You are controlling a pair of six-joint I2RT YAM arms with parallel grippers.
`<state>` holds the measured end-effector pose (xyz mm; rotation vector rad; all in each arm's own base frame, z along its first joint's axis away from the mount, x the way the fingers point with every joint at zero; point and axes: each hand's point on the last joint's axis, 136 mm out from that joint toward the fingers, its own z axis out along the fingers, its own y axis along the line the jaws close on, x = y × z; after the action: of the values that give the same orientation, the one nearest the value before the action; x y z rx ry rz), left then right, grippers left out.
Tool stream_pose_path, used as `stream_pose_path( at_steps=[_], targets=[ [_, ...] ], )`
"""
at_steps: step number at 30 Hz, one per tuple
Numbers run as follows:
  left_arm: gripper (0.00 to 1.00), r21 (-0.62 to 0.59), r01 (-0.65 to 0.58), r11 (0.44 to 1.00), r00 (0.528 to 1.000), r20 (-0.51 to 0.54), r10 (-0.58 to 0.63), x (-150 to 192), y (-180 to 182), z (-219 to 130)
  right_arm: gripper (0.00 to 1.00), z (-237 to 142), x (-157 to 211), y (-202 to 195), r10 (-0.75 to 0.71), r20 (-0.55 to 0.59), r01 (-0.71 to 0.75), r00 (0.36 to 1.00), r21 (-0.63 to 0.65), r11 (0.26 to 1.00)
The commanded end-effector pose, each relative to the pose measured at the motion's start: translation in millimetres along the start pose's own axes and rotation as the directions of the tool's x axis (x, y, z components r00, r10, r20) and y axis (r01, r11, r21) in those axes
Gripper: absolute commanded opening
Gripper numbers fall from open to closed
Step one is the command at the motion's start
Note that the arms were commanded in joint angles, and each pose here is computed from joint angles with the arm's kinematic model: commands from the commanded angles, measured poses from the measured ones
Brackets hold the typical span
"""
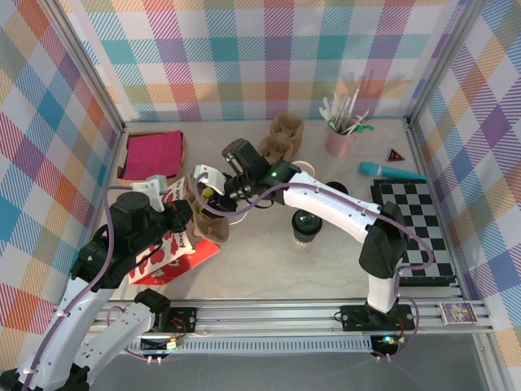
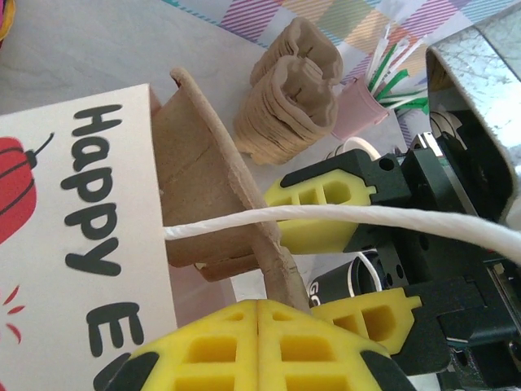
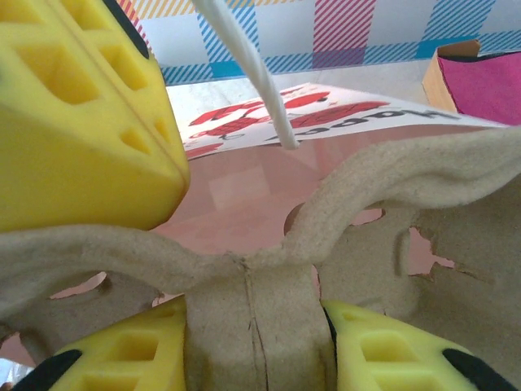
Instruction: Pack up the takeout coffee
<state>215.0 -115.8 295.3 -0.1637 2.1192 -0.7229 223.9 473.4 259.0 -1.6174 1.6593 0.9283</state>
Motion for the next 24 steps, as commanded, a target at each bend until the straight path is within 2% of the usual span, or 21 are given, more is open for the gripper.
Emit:
stream_pose_path(
  at_steps=[1,6,12,19,24],
  targets=[
    [0.00,0.203,-0.052,0.978,0.997,0.060,0.041,-18.4,-44.2,-11.9,0.17,8.7,3.0,5.8,-0.065,-0.012,0.064,0.998,-0.020,0.998],
    [0.00,0.224,-0.067,0.972,0.997,0.063,0.054,-18.7,-48.4,-16.4,0.17,15.1,10.5,3.3,-0.079,-0.048,0.078,0.996,-0.036,0.996],
    [0.00,0.265,-0.066,0.962,0.996,0.075,0.048,-18.2,-54.0,-19.9,0.16,23.1,10.4,-3.7,-0.066,-0.023,0.066,0.998,-0.012,0.998],
    [0.00,0.245,-0.067,0.967,0.996,0.069,0.051,-16.8,-50.1,-18.3,0.16,4.3,-2.6,-16.9,-0.027,0.039,0.026,0.999,0.027,0.999],
    [0.00,0.225,-0.056,0.973,0.997,0.073,0.041,-15.1,-44.1,-12.9,0.14,-1.8,-7.5,-5.1,-0.008,0.071,0.007,0.997,0.019,1.000]
  ],
)
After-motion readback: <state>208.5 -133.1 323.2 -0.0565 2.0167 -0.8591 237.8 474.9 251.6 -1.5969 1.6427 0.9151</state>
